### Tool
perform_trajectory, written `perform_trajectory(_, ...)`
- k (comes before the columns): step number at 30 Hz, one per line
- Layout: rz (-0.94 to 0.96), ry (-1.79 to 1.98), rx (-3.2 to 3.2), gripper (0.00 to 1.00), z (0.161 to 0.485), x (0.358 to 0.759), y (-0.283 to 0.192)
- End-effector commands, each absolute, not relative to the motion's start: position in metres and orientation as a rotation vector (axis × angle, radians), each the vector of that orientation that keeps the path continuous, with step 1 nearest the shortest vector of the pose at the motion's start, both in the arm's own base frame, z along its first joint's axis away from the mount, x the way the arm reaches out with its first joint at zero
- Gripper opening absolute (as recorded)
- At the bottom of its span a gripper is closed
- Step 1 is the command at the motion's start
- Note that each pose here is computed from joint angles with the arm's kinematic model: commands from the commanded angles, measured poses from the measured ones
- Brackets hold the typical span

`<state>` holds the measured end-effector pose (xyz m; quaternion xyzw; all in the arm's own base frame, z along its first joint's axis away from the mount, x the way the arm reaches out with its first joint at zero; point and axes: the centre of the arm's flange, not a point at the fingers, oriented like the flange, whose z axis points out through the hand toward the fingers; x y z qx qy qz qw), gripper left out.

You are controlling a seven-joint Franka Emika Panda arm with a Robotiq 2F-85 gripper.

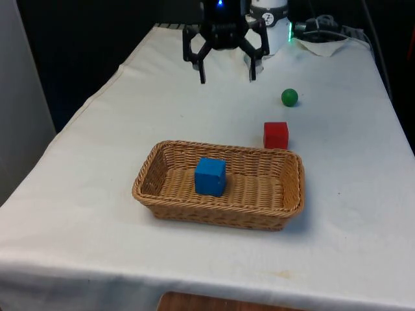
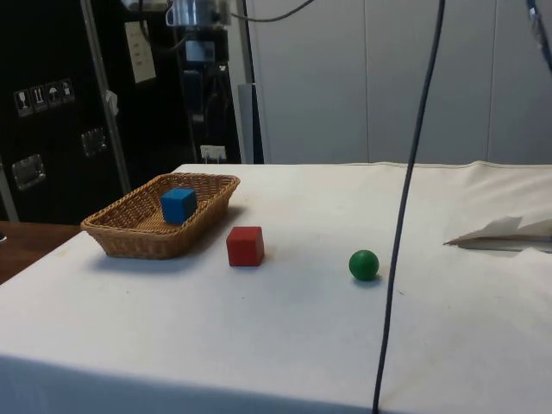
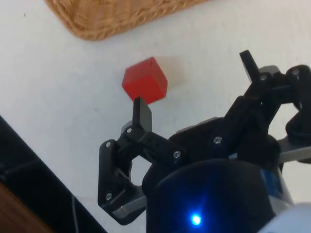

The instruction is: Place all non-red objects into the basket.

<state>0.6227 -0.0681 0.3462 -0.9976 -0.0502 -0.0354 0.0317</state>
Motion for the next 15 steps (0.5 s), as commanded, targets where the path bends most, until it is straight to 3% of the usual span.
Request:
perform_trajectory(1, -0.1, -0.152, -3.079, 1.0, 0.349, 0.618, -0.066)
perform_trajectory(15, -0.069, -0.175, -3.067, 1.0, 0.371, 0.578, -0.042)
